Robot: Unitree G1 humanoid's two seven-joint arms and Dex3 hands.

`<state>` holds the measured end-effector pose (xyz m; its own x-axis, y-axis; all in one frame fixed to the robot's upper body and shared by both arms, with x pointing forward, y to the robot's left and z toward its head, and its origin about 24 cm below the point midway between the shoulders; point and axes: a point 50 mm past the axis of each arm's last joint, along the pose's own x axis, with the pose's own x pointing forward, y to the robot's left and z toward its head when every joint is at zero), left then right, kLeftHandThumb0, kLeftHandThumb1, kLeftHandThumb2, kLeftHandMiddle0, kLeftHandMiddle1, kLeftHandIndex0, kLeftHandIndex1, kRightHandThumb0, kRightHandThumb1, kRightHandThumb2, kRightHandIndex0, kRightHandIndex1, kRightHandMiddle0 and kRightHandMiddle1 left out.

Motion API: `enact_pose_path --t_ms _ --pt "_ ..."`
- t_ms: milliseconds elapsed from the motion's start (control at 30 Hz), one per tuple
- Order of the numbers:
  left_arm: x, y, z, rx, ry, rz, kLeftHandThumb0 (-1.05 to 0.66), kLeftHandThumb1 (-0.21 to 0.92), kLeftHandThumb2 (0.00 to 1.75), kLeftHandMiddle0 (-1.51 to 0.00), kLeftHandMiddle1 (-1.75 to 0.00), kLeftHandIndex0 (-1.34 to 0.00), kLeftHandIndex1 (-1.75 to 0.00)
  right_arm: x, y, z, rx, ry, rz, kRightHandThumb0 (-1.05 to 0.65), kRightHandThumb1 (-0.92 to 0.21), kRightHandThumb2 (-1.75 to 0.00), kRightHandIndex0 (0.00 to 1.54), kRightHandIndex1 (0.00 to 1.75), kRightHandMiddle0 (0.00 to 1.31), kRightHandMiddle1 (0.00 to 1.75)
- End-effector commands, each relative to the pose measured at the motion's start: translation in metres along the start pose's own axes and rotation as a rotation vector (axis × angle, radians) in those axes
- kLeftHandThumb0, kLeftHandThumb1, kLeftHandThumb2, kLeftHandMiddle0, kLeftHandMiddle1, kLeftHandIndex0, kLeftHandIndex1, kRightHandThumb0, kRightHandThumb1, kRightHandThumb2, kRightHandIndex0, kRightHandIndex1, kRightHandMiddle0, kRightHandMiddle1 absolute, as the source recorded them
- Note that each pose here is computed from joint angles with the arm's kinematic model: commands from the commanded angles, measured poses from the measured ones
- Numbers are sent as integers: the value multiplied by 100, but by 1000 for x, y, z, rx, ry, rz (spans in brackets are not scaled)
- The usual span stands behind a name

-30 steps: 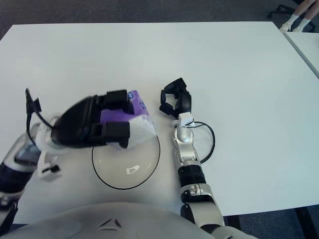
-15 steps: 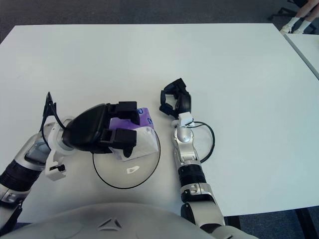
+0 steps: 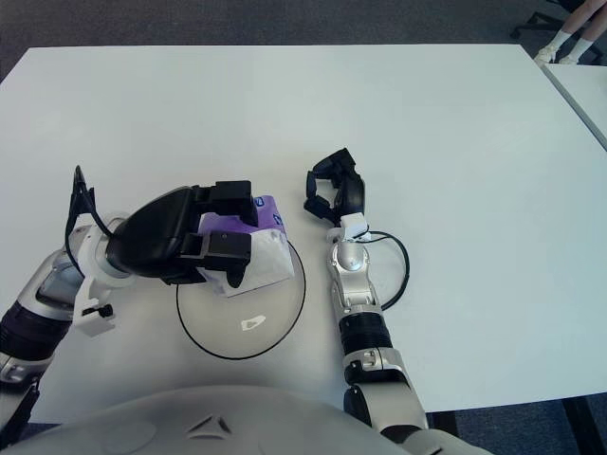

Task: Put the tissue paper into the plate.

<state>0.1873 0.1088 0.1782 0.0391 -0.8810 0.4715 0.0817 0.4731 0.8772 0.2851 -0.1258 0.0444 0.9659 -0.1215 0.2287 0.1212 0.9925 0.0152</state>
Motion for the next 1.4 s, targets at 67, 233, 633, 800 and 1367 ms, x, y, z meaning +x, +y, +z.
enact_pose_path --t_ms 67,233,633,800,1367 --pt "-1 6 1 7 -14 -8 -1 16 151 -74 -175 -49 -173 -40 -14 -50 -50 261 -21 -41 -55 -104 62 138 43 175" --pt "-1 9 0 36 -34 -1 -1 33 132 -61 -174 -36 -174 -40 -14 -50 -50 261 -21 -41 -54 -104 62 138 43 175" --pt "0 6 -3 55 -91 78 -1 12 155 -76 -175 -54 -172 -39 -14 -49 -46 264 -16 -41 -53 -105 61 138 44 175" --pt "-2 3 -4 49 -156 18 -35 48 111 -53 -170 -45 -174 -39 -14 -49 -39 265 -19 -41 -53 -105 61 138 44 175" --pt "-5 5 -6 100 -236 -146 -95 92 113 0 -13 0 -36 -39 -14 -48 -59 265 -22 -41 -53 -106 63 139 44 175"
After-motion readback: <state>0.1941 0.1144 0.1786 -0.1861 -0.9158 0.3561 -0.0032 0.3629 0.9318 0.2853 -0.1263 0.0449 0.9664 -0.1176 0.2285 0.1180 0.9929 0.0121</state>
